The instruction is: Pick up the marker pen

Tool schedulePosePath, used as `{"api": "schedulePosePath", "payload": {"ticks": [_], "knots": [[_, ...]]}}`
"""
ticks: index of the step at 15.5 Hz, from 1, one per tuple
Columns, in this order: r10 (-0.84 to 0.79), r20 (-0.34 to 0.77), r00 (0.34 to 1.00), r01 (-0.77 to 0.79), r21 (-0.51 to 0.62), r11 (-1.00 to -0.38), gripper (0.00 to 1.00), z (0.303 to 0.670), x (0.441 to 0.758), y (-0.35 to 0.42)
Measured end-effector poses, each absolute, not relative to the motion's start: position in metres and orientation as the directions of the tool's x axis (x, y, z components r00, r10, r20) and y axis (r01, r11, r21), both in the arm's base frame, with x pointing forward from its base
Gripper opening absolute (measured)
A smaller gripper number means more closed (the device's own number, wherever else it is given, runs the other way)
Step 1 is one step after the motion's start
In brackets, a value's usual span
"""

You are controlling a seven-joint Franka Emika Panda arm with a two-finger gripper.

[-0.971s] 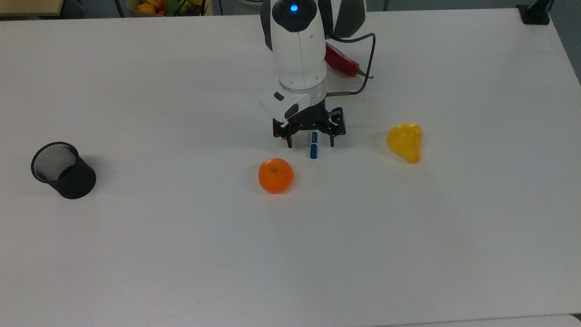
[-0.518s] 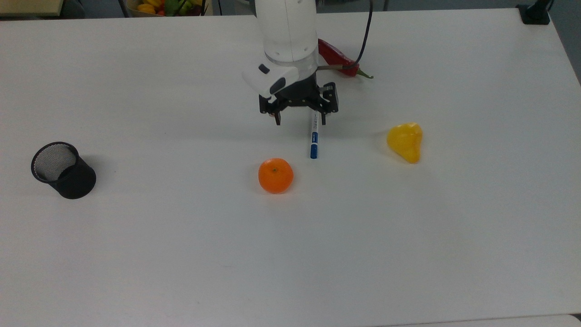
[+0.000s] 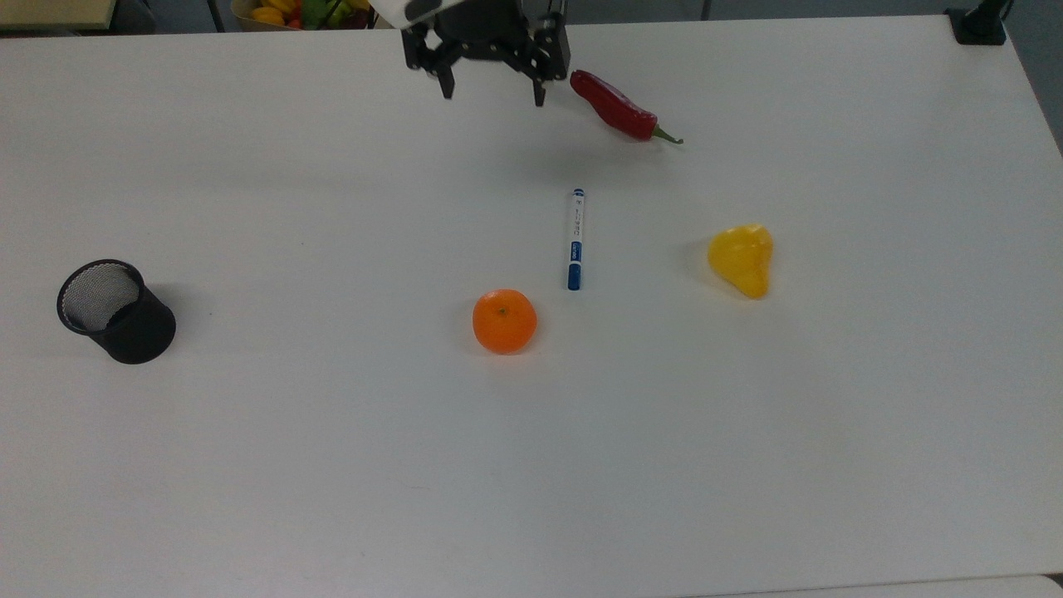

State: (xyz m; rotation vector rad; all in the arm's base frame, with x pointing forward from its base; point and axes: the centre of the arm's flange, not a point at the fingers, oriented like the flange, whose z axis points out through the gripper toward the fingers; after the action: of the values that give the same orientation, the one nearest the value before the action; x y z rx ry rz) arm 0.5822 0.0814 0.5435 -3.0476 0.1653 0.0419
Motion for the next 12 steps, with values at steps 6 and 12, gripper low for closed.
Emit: {"api": "schedulePosePath", "payload": {"ticks": [6, 12], "knots": [[-0.183, -0.098, 0.978, -0.189, -0.064, -0.980, 1.00, 0.602, 0.541, 0.031], [-0.174, -0.067, 0.983, -0.179, -0.075, -0.981, 1.00, 0.615, 0.540, 0.013]]}}
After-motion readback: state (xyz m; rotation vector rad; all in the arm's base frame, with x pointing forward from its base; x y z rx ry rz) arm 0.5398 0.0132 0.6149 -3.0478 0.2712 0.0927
